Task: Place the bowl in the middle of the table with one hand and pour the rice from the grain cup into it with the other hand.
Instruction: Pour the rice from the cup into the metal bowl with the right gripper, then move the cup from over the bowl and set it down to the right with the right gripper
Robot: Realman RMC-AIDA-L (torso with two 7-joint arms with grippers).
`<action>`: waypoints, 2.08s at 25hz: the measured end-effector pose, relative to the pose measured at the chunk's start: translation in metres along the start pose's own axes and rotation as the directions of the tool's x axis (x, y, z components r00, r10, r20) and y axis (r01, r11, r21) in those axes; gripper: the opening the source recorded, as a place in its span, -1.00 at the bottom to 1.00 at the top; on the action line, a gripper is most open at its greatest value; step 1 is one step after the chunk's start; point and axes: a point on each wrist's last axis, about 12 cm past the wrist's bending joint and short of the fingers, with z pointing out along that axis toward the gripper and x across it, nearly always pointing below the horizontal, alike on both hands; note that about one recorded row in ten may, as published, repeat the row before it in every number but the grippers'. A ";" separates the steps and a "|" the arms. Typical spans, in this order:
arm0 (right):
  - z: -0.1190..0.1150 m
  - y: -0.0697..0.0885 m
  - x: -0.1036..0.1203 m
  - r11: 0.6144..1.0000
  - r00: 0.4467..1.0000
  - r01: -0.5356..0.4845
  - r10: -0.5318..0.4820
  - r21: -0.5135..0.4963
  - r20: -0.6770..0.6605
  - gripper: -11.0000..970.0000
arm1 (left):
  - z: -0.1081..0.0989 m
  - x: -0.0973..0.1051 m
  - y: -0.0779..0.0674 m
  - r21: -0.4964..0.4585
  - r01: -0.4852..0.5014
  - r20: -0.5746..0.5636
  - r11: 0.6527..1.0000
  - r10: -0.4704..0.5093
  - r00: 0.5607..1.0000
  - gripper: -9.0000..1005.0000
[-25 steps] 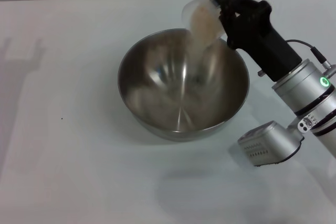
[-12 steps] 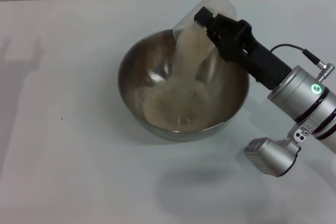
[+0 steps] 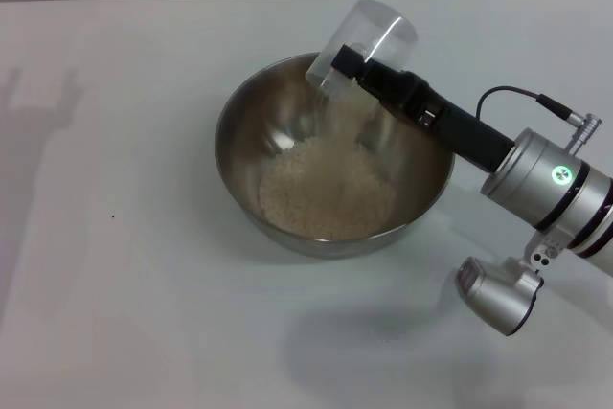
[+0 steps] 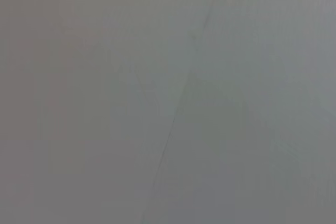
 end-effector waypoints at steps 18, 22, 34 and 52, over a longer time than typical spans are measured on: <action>0.002 0.002 -0.005 0.997 0.995 0.076 -0.076 -0.005 0.072 -0.95 | 0.002 0.000 -0.001 0.001 0.023 -0.002 1.000 -0.023 1.000 0.65; 0.004 0.002 0.004 0.997 0.997 0.079 -0.079 -0.006 0.019 -0.96 | 0.002 0.000 0.000 0.000 0.023 -0.001 1.000 -0.023 1.000 0.65; 0.002 0.001 -0.004 0.998 0.997 0.062 -0.062 -0.006 0.042 -0.95 | 0.003 0.000 -0.001 0.003 0.024 0.002 1.000 -0.024 1.000 0.65; 0.003 -0.001 0.000 0.999 0.999 0.038 -0.039 -0.003 -0.020 -0.95 | 0.003 0.000 -0.001 0.004 0.024 0.006 1.000 -0.024 1.000 0.65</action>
